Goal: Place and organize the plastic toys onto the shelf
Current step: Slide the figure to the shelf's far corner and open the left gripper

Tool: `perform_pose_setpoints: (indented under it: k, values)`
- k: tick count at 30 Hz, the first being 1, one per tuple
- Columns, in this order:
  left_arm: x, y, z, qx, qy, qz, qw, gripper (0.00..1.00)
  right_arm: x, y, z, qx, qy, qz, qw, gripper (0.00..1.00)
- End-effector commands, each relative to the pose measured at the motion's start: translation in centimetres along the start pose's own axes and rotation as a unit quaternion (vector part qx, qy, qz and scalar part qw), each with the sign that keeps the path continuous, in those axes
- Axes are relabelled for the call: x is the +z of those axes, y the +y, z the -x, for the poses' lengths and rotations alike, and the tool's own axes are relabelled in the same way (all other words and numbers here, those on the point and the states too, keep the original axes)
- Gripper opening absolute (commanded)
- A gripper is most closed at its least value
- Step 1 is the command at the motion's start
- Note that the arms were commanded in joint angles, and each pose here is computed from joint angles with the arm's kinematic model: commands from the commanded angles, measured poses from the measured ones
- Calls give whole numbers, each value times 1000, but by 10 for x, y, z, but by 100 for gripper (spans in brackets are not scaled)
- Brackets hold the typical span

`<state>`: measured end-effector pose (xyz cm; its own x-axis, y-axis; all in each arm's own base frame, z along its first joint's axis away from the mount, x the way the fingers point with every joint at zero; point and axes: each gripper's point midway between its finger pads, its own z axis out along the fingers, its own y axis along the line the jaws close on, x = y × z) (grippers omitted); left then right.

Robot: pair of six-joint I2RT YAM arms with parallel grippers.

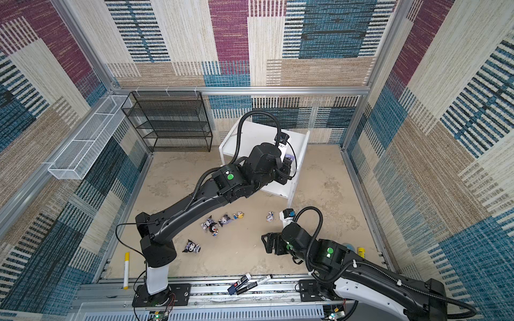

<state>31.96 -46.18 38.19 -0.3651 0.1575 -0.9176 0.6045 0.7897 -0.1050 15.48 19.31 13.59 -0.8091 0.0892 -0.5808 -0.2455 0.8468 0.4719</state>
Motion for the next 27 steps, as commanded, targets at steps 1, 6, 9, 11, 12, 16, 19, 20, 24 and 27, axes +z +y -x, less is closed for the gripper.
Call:
perform_pose_setpoints:
  k: [1, 6, 9, 11, 12, 16, 19, 20, 24, 27]
  values:
    - [-1, 6, 5, -11, -8, 16, 1000, 17, 0, 2, 2, 1, -5, 5, 1000, 100]
    - [-2, 6, 6, -12, -10, 17, 1000, 28, 1, 2, 1, 1, -3, 5, 1000, 100]
    - [-3, 5, 7, -13, -11, 13, 1000, 36, 1, 2, 1, 0, -4, 5, 1000, 100]
    - [-4, 4, 9, -14, -12, 10, 1000, 41, 1, 2, 1, 0, -4, 5, 1000, 100]
    - [-5, 4, 9, -14, -12, 8, 1000, 43, 1, 2, 1, 0, -3, 6, 1000, 100]
    - [-9, 3, 12, -16, -14, 1, 1000, 52, 1, 2, 1, -1, -3, 5, 1000, 100]
    - [-17, 1, 14, -18, -13, -8, 1000, 62, 1, 2, 0, 0, -1, 3, 1000, 100]
    - [-22, 2, 16, -19, -16, -10, 1000, 66, 2, 1, 0, 0, -1, 2, 1000, 100]
    - [-48, 8, 20, -14, -20, -19, 1000, 79, 4, 0, -1, -2, 4, -5, 1000, 100]
    - [-73, 18, 18, -6, -25, -19, 999, 89, 7, -3, -3, -2, 9, -16, 1000, 100]
